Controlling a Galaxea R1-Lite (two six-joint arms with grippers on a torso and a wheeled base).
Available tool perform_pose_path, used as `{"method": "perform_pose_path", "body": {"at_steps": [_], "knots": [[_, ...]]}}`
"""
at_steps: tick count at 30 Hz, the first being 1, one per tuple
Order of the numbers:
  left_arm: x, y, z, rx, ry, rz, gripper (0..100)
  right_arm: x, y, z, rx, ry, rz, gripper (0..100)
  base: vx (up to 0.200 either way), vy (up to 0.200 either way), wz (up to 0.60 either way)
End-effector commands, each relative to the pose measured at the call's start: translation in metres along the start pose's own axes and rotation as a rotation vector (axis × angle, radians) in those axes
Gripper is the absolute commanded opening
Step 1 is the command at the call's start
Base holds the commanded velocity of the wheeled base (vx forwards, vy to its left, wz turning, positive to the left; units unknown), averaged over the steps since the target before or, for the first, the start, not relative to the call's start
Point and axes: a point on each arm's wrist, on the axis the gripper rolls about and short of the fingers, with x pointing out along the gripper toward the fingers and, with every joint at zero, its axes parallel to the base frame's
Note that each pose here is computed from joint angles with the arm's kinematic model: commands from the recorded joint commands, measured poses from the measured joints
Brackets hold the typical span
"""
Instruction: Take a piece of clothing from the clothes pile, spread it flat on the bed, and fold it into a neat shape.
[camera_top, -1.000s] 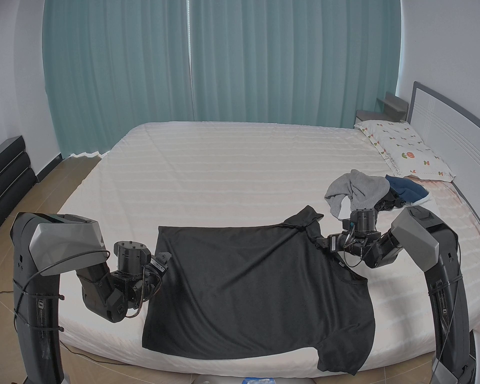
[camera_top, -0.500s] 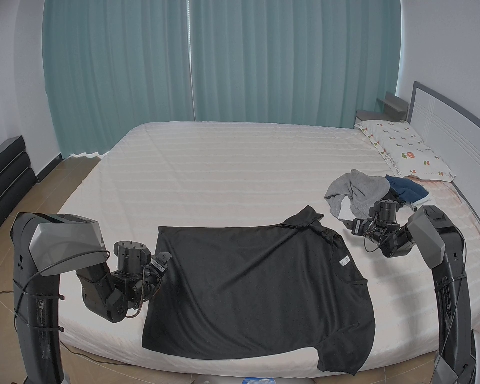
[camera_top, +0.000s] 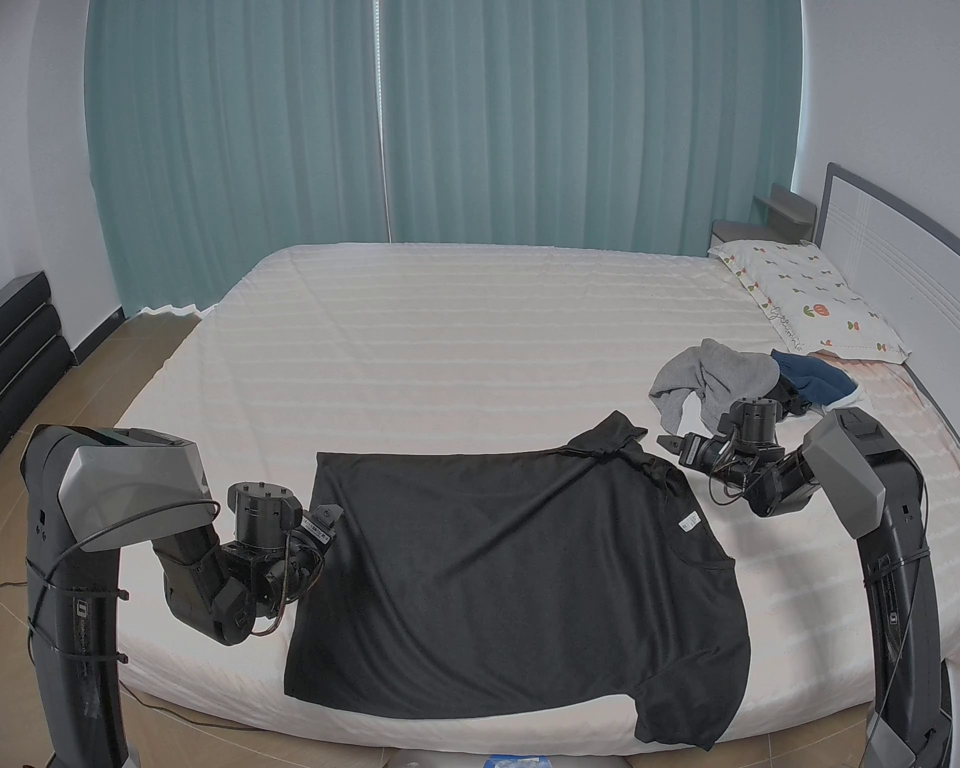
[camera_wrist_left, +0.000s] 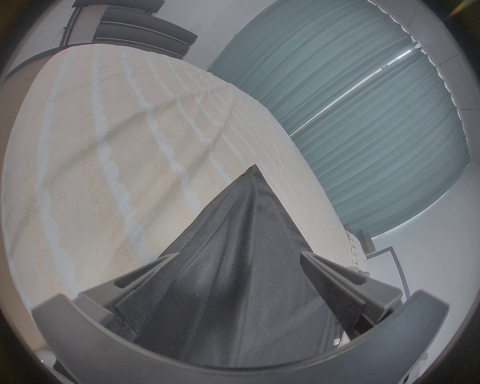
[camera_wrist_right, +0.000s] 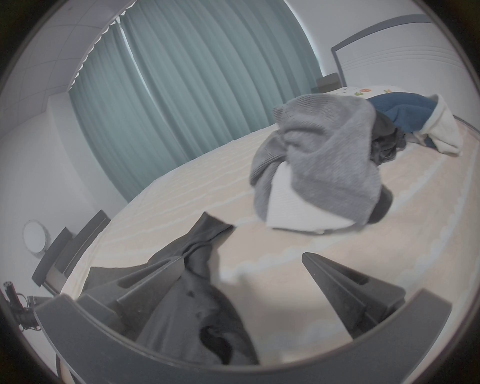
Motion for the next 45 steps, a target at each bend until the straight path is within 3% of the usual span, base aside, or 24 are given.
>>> {"method": "perform_pose_path", "body": {"at_steps": [1, 11, 12, 22, 29, 35, 36, 45], "knots": [[0.0, 0.0, 0.0, 0.0, 0.0, 0.001, 100, 0.004, 0.008, -0.013, -0.013, 0.027, 0.014, 100, 0.0, 0.0, 0.0], [0.0, -0.001, -0.002, 0.004, 0.003, -0.002, 100, 0.009, 0.009, -0.031, -0.043, 0.048, 0.019, 100, 0.0, 0.0, 0.0], [0.0, 0.0, -0.002, 0.004, 0.004, -0.001, 100, 0.009, 0.007, -0.03, -0.048, 0.043, 0.018, 0, 0.0, 0.0, 0.0], [0.0, -0.001, -0.002, 0.005, 0.005, -0.002, 100, 0.01, -0.003, -0.009, -0.015, -0.027, 0.005, 0, 0.0, 0.0, 0.0], [0.0, -0.001, -0.002, 0.005, 0.005, -0.002, 100, 0.01, -0.008, -0.011, 0.006, -0.023, -0.003, 0, 0.0, 0.0, 0.0], [0.0, -0.001, -0.002, 0.005, 0.005, -0.002, 100, 0.008, -0.004, -0.004, 0.085, -0.026, 0.013, 0, 0.0, 0.0, 0.0], [0.0, -0.001, -0.002, 0.005, 0.005, -0.002, 100, 0.008, -0.003, -0.005, 0.086, -0.027, 0.015, 100, 0.0, 0.0, 0.0], [0.0, -0.001, -0.002, 0.005, 0.005, -0.002, 100, 0.011, 0.009, -0.014, 0.067, -0.002, 0.034, 100, 0.0, 0.0, 0.0]]}}
